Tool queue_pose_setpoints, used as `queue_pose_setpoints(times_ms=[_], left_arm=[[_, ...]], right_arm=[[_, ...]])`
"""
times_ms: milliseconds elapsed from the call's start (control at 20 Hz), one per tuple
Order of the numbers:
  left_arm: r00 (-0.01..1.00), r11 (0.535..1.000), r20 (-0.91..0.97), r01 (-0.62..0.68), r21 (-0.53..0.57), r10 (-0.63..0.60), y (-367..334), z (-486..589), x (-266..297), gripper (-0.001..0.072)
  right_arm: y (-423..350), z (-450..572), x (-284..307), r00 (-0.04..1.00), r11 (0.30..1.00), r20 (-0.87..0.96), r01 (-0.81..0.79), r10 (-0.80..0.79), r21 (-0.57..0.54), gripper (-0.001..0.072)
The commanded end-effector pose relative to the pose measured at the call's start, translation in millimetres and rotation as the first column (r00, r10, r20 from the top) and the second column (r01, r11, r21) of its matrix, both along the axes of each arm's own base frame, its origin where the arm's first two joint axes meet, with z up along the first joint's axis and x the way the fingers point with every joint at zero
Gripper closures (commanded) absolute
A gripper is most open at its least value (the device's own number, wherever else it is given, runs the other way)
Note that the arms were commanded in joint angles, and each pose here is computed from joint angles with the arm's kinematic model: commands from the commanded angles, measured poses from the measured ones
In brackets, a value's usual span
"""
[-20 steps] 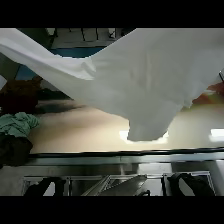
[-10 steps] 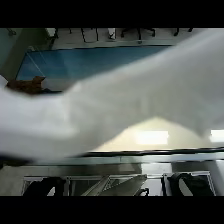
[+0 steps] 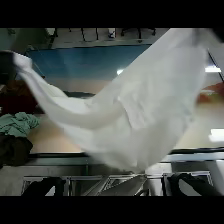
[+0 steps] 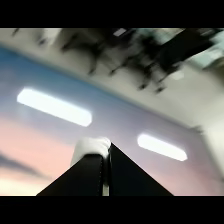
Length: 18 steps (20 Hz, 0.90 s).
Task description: Fold the shirts.
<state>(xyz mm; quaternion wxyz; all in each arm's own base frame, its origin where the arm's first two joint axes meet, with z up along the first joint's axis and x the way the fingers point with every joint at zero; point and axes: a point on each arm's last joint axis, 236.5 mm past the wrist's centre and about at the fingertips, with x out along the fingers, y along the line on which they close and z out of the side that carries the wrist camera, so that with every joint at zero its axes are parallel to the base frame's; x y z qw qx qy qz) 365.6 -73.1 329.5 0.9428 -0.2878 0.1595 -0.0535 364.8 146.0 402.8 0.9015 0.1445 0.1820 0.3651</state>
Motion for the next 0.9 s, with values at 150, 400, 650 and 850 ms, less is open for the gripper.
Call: queue_pose_setpoints(times_ms=[150,400,650,850], left_arm=[[0.934,0.996,-0.354,-0.073,-0.054,0.049,17.4,-224.9,140.2,0.0694],[0.858,0.998,-0.514,-0.029,-0.061,-0.007,-18.4,-333.9,182.6,0.0694],[0.818,0.998,-0.573,0.044,-0.038,-0.058,-36.7,-349.9,187.9,0.0694],[0.828,0.997,-0.555,0.070,-0.037,-0.079,-32.0,-303.9,184.4,0.0694]], right_arm=[[-14.0,-190.3,135.7,0.911,0.997,-0.413,0.055,-0.026,0.058,0.0691],[-10.8,-293.1,167.2,0.801,0.995,-0.599,0.067,-0.011,0.072,0.0691],[3.3,-332.0,163.9,0.745,0.997,-0.667,0.027,0.029,0.074,0.0691],[-0.2,-300.6,159.5,0.791,0.998,-0.611,0.019,0.025,0.066,0.0691]])
